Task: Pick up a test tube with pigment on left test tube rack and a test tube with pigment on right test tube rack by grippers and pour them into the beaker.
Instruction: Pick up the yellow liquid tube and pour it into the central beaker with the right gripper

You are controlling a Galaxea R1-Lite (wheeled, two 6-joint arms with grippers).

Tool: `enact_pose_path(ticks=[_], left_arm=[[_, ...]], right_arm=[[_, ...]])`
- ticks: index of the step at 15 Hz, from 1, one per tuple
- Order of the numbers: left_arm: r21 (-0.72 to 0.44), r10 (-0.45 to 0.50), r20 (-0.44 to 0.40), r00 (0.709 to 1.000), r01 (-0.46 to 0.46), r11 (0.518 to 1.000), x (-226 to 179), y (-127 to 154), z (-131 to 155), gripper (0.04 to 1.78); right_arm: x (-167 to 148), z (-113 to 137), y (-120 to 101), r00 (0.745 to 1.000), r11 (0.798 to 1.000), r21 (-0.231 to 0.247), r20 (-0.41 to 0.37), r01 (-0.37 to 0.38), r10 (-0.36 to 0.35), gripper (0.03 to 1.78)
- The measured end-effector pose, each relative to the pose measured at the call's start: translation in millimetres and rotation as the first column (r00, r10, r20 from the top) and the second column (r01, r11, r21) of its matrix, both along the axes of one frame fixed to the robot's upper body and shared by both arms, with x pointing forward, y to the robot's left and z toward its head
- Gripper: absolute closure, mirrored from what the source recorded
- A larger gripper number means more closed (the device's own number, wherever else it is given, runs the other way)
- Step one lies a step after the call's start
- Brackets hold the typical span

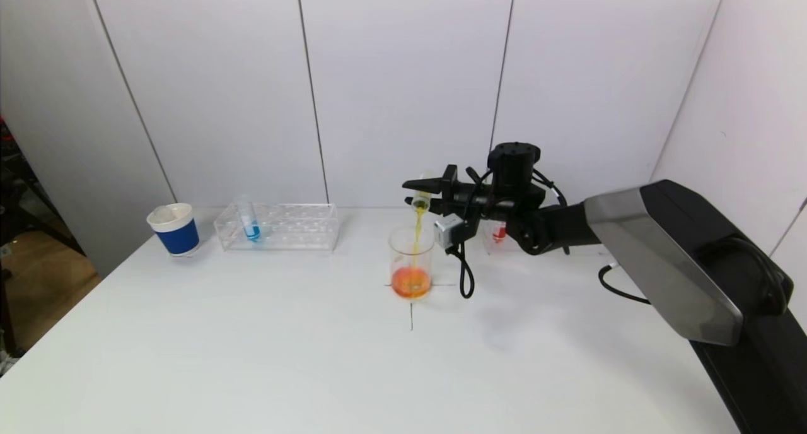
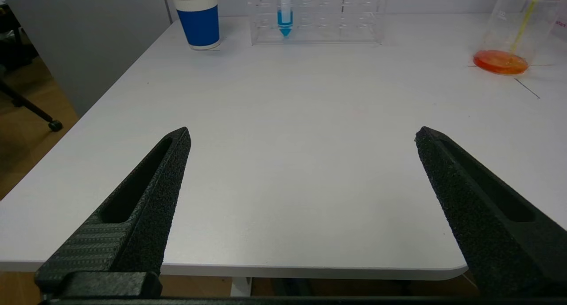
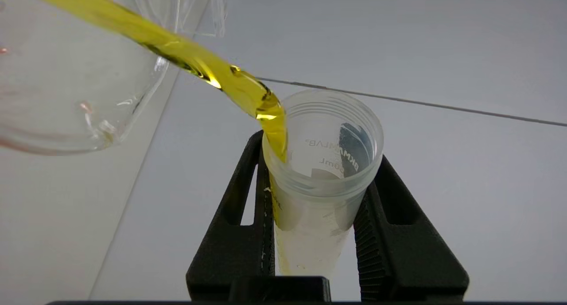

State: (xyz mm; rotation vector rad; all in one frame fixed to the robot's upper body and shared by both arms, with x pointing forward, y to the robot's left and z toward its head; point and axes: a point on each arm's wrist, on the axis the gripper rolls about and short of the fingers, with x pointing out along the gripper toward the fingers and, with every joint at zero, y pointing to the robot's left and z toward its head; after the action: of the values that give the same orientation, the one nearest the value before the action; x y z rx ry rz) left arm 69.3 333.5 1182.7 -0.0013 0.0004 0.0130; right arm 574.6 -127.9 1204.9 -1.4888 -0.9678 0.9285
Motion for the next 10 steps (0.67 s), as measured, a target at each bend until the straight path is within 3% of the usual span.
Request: enact_pose_path(ticks=[10], left_arm=[[0.000, 0.000, 0.000, 1.000, 0.000, 1.000, 0.0, 0.0, 0.0, 0.05]], right_arm=[[-4.4, 3.6, 3.6, 0.994, 1.000, -0.016, 0.108, 0.009, -0.007, 1.25]])
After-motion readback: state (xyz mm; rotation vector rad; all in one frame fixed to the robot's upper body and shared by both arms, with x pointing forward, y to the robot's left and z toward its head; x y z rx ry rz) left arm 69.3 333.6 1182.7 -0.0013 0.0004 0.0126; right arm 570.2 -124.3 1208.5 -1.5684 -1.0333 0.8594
